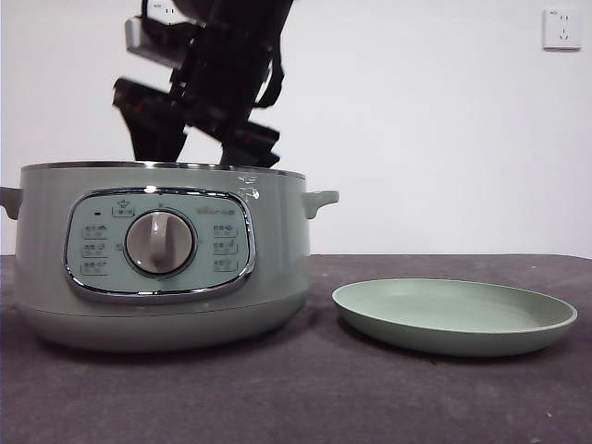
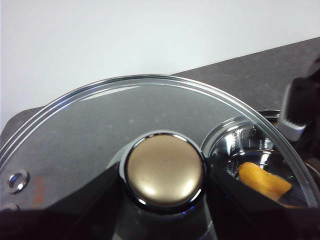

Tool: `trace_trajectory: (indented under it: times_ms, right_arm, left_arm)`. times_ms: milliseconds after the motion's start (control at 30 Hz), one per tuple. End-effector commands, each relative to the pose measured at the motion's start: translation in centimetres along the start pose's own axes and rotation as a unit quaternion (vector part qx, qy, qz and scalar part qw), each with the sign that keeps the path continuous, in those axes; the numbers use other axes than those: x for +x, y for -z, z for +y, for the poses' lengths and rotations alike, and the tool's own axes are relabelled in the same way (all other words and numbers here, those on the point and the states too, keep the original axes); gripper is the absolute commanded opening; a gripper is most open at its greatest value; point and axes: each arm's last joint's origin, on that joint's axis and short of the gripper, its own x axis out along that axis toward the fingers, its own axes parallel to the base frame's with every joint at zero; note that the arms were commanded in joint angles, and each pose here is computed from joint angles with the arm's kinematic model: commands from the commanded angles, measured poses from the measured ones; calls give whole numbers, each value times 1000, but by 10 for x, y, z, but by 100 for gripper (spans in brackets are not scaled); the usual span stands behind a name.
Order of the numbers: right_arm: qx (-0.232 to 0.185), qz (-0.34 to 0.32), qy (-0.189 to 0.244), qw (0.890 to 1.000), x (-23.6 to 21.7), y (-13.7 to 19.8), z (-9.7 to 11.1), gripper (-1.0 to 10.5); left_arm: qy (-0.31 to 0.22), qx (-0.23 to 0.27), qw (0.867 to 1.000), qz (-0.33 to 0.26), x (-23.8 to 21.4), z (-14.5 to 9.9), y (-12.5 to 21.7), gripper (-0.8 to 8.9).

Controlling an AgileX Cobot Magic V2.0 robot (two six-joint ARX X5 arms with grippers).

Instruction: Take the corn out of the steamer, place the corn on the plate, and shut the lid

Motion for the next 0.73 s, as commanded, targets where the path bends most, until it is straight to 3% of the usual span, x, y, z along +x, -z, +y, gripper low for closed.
trace_trajectory:
  times_ms: [33,333,567,733]
  right_arm:
    - [-9,4,1,1000,13,0,0,369]
    - [-5,27,-4,1000,39,6,-1,323]
    - [-1,27,-4,1000,43,5,1,9]
    - [16,7,1,1000,23,0,1,-16]
  left_arm:
    - [-6,-6,1000,-29,-6,3,-6,-9]
    - [-6,-6,1000,-27,-6,3,-5,-9]
    - [-5,-4,1000,-19,-6,3,-4,-9]
    - [-4,-3,1000,-17,-5,3,-3,-9]
